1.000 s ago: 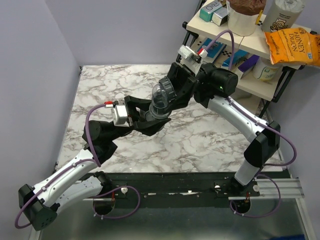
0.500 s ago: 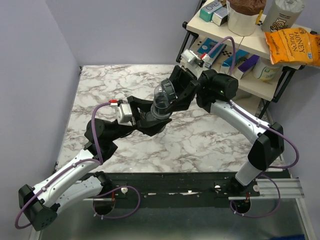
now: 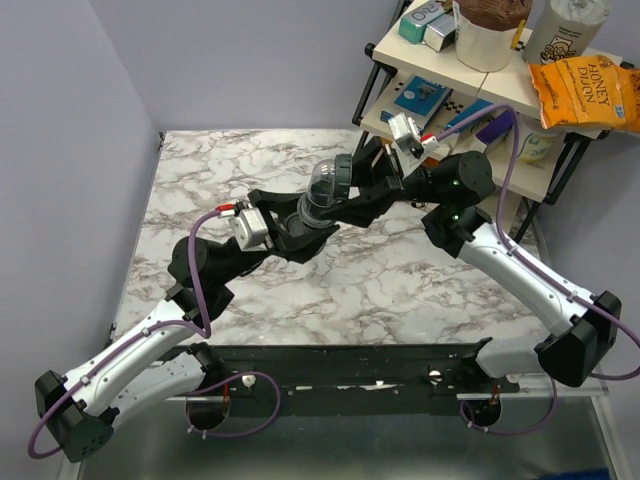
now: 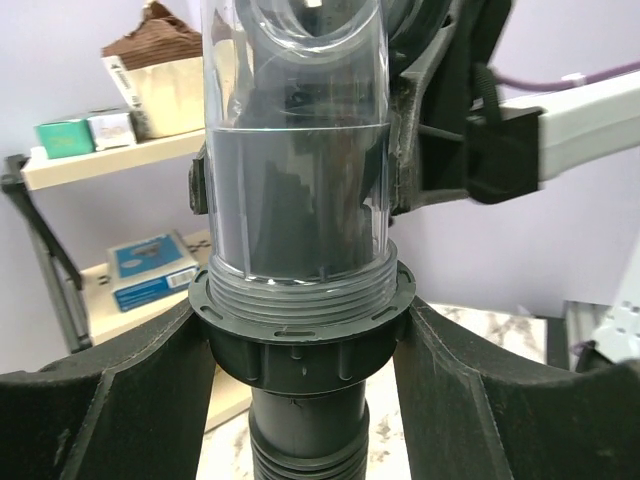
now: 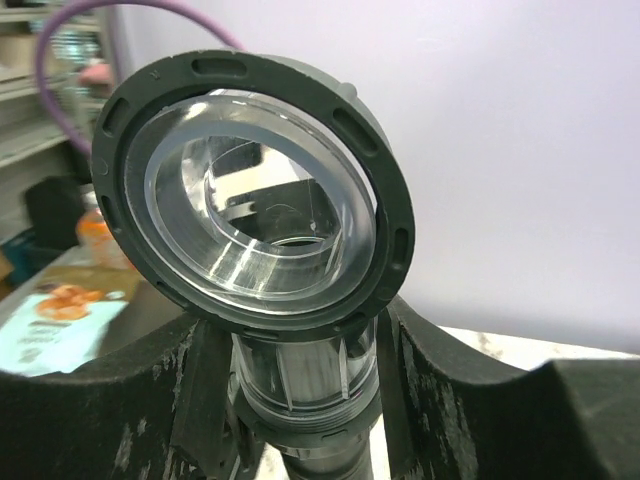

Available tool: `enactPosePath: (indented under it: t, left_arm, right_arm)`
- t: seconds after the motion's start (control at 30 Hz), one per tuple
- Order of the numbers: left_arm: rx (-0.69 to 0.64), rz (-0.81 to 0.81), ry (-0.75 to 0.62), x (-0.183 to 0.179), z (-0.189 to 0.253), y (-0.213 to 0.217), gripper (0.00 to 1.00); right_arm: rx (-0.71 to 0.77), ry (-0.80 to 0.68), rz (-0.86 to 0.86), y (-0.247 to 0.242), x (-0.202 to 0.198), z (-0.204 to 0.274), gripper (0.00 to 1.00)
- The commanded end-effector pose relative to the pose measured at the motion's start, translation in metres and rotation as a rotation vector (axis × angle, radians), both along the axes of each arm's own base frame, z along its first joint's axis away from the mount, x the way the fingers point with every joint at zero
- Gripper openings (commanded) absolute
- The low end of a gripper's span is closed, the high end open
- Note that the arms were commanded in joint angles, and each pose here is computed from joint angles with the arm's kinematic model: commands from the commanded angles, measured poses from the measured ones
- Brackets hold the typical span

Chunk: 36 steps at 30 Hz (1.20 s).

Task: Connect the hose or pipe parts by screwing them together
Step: Install the adaptor on the pipeline.

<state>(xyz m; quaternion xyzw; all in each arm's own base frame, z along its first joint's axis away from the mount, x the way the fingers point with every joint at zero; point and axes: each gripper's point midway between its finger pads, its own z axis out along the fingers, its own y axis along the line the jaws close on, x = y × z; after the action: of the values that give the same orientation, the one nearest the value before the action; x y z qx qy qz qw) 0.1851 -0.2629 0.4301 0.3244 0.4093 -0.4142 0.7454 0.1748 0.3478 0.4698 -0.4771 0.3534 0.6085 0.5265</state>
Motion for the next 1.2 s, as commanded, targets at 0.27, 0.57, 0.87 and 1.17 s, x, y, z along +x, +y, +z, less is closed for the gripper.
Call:
enactPosePath:
  t: [0.27,0.57,0.87,1.17]
  left_arm:
    - [-0.263,0.301,-0.191,0.008,0.089,0.067,0.0]
    - [-0.274,0.336,-0.179,0.013,0.089,0.071,0.0]
    - [-0.269,0.373,-0.172,0.019,0.088,0.074,0.0]
    - [-0.258,0.397,-0.154,0.026,0.081,0.074,0.0]
  right_arm:
    - [-0.203,0.086,-0.456,0.026,0.019,-0.069,0.01]
    - [-0.271,0.108,-0.897,0.03,0.039,-0.086,0.01]
    - [-0.403,0.266,-1.484,0.016,0.082,-0.101,0.01]
    - [-0.355,0.274,-1.646,0.025,0.089,-0.068,0.26]
